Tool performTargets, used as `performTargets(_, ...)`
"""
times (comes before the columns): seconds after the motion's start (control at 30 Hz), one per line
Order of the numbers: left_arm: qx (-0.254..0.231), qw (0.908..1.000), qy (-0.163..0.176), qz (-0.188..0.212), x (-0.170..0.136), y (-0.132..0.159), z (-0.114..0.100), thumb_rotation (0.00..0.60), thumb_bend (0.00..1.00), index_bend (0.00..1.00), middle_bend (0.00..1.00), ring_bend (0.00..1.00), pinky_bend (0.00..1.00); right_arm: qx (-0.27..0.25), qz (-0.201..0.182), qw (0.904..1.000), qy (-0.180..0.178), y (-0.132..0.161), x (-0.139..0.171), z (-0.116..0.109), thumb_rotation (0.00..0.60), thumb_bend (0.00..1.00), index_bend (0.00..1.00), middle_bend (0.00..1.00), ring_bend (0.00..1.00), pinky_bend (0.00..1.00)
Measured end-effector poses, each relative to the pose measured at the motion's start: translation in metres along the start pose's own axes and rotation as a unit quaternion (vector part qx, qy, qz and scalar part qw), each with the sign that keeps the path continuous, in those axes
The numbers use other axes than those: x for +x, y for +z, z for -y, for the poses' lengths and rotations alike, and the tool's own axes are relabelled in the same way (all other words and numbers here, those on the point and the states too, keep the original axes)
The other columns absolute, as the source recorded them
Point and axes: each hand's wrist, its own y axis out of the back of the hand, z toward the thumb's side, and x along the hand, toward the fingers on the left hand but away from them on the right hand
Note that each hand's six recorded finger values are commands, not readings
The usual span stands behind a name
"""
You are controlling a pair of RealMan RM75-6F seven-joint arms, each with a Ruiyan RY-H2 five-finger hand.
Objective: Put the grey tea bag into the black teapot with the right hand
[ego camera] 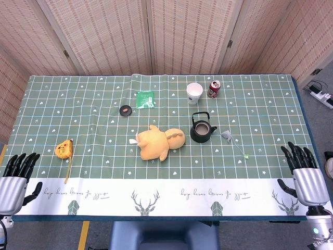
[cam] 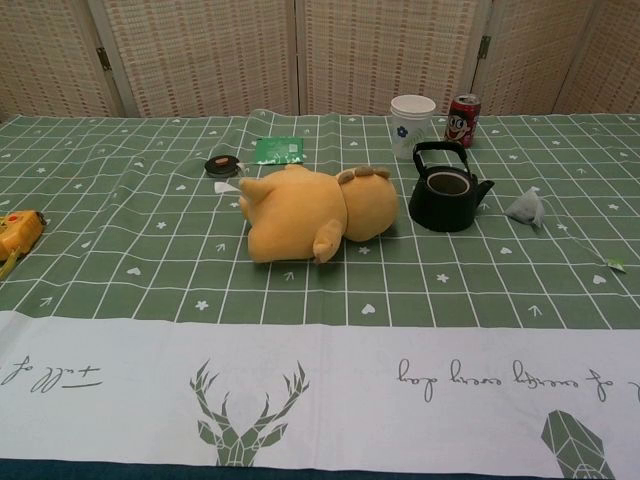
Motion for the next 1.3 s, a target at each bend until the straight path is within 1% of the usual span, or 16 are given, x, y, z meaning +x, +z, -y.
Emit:
performTargets(0.27, -0.001, 1.0, -0.002, 0.004, -0.001, 0.002, 0.001, 0.6, 0.39, 0.02, 0.04, 0.01, 0.04, 0.002, -0.002, 1.0, -0.002, 0.001, -0.001, 0.0, 0.6, 0.27, 0.0, 0.0, 0.0, 0.0)
performTargets(0.47, -0.01, 0.9999, 0.0, -0.001, 0.0, -0.001, -0.001, 0.6, 0.39, 0.02, 0.04, 0.01, 0.04, -0.008, -0.027, 0.9996, -0.007, 0.006, -0.007, 0.0, 0.6, 0.27, 0.01, 0.0, 0.0, 0.0)
performTargets(0.5, -0.012, 0.9999, 0.001, -0.001, 0.0, -0.001, -0.002, 0.6, 0.39, 0.02, 0.04, 0.01, 0.04, -0.009, -0.033, 0.9994, -0.009, 0.007, -0.009, 0.0, 0.6, 0.27, 0.02, 0.0, 0.0, 0.0)
performTargets(0.6, -0.011, 0.9999, 0.0, 0.001, -0.001, -0.001, -0.002, 0.6, 0.39, 0.02, 0.04, 0.01, 0.04, -0.012, -0.051, 0.9986, -0.011, 0.009, -0.015, 0.003, 0.6, 0.27, 0.12, 0.0, 0.0, 0.0)
performTargets(0.67, -0.012, 0.9999, -0.001, 0.001, -0.001, 0.0, -0.001, 0.6, 0.39, 0.02, 0.04, 0.01, 0.04, -0.017, -0.058, 0.9981, -0.014, 0.01, -0.02, 0.008, 0.6, 0.27, 0.2, 0.0, 0.0, 0.0)
performTargets(0.77, -0.014, 0.9999, -0.003, 0.002, 0.0, 0.0, -0.001, 0.6, 0.39, 0.02, 0.04, 0.01, 0.04, -0.018, -0.063, 0.9977, -0.016, 0.013, -0.028, 0.02, 0.6, 0.27, 0.29, 0.0, 0.0, 0.0)
performTargets(0.93, -0.013, 0.9999, -0.002, -0.001, 0.0, -0.001, -0.001, 0.6, 0.39, 0.03, 0.04, 0.01, 0.04, -0.015, -0.064, 0.9978, -0.006, 0.015, -0.041, 0.043, 0.6, 0.28, 0.38, 0.0, 0.0, 0.0)
performTargets(1.0, -0.015, 0.9999, 0.0, 0.0, 0.0, -0.001, -0.002, 0.6, 0.39, 0.03, 0.04, 0.01, 0.04, -0.005, -0.062, 0.9981, 0.003, 0.014, -0.048, 0.052, 0.6, 0.31, 0.42, 0.0, 0.0, 0.0)
performTargets(1.1, -0.018, 0.9998, 0.001, 0.004, 0.0, -0.001, -0.003, 0.6, 0.39, 0.03, 0.04, 0.01, 0.04, 0.012, -0.057, 0.9982, 0.01, 0.013, -0.061, 0.065, 0.6, 0.41, 0.45, 0.0, 0.0, 0.0)
performTargets(1.13, -0.018, 0.9998, 0.001, 0.005, 0.0, -0.001, -0.003, 0.6, 0.39, 0.03, 0.04, 0.01, 0.04, 0.016, -0.056, 0.9982, 0.01, 0.013, -0.065, 0.069, 0.6, 0.43, 0.45, 0.0, 0.0, 0.0)
performTargets(1.3, -0.02, 0.9998, 0.002, 0.009, 0.0, 0.0, -0.002, 0.6, 0.39, 0.02, 0.04, 0.01, 0.04, 0.034, -0.052, 0.998, 0.009, 0.017, -0.08, 0.082, 0.6, 0.44, 0.46, 0.0, 0.0, 0.0)
